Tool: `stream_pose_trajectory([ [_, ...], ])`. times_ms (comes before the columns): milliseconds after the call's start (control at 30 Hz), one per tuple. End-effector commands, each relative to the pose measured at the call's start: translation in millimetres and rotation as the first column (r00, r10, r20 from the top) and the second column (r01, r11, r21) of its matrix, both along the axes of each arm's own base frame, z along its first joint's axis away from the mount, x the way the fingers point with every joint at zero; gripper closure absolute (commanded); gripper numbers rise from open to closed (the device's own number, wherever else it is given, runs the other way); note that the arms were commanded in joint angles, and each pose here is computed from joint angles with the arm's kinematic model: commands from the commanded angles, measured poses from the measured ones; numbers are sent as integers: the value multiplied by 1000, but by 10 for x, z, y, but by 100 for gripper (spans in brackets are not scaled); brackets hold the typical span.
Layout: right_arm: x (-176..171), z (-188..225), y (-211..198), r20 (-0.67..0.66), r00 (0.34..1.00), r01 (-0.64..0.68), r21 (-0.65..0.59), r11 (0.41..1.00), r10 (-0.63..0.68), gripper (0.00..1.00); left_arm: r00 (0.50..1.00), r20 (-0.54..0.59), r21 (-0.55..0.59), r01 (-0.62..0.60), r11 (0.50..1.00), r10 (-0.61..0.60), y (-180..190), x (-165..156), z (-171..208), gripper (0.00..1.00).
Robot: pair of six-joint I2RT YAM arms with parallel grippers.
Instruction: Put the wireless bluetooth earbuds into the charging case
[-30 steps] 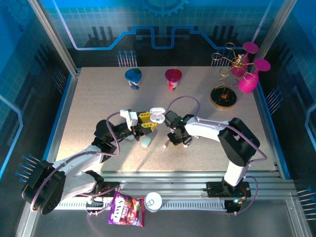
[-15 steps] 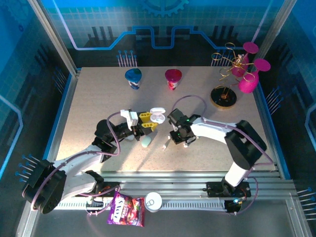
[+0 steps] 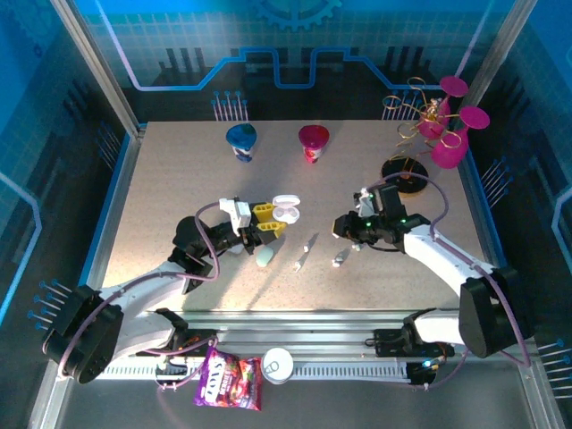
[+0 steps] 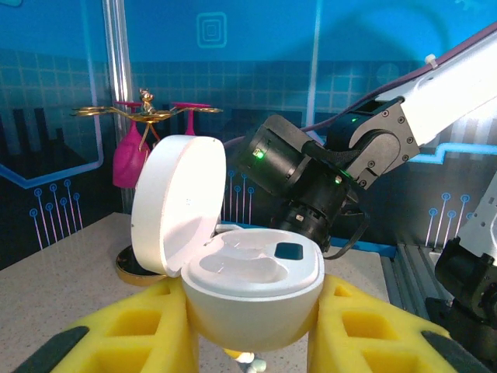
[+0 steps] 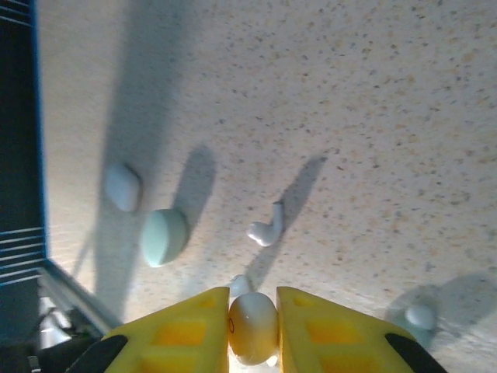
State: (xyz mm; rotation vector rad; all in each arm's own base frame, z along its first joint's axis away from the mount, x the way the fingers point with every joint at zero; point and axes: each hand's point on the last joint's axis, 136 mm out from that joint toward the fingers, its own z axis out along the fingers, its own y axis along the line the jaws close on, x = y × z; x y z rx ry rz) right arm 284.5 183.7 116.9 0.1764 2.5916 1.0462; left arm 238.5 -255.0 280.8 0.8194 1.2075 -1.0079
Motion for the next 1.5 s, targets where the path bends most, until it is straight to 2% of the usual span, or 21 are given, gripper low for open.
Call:
stream_pose_trajectory([
  [0, -60, 229, 143, -30, 998, -43, 193, 980, 49, 81, 1000, 14, -16, 14, 1000, -14, 2, -56, 3, 75],
  [267, -45, 394, 324, -34, 986, -136, 387, 912, 161, 83, 1000, 14, -16, 6, 1000, -6, 30, -84, -28, 75],
  [400, -20, 496, 407, -26, 980, -159, 486, 859, 196, 83, 1000, 10, -12, 4, 1000, -4, 44, -107, -43, 75],
  [667, -45, 604, 444, -1, 974, -190, 529, 827, 225, 83, 999, -36, 9, -2, 1000, 2, 48, -90, -126, 75],
  [867, -154, 936, 435, 210, 950, -304, 443, 843, 232, 81, 996, -80, 7, 44, 999, -44, -15, -79, -161, 75],
  [1100, -387, 1448, 581, 486, 829, -457, 307, 835, 275, 80, 994, -84, -7, 70, 998, -70, -87, 4, -117, 75],
  [1300, -540, 1731, 797, 614, 725, -542, 229, 809, 312, 80, 990, -85, -22, 111, 994, -112, -137, -6, -59, 75],
  [1467, -534, 1769, 927, 652, 682, -549, 157, 821, 331, 81, 990, -76, -23, 114, 993, -116, -137, -14, -51, 75],
])
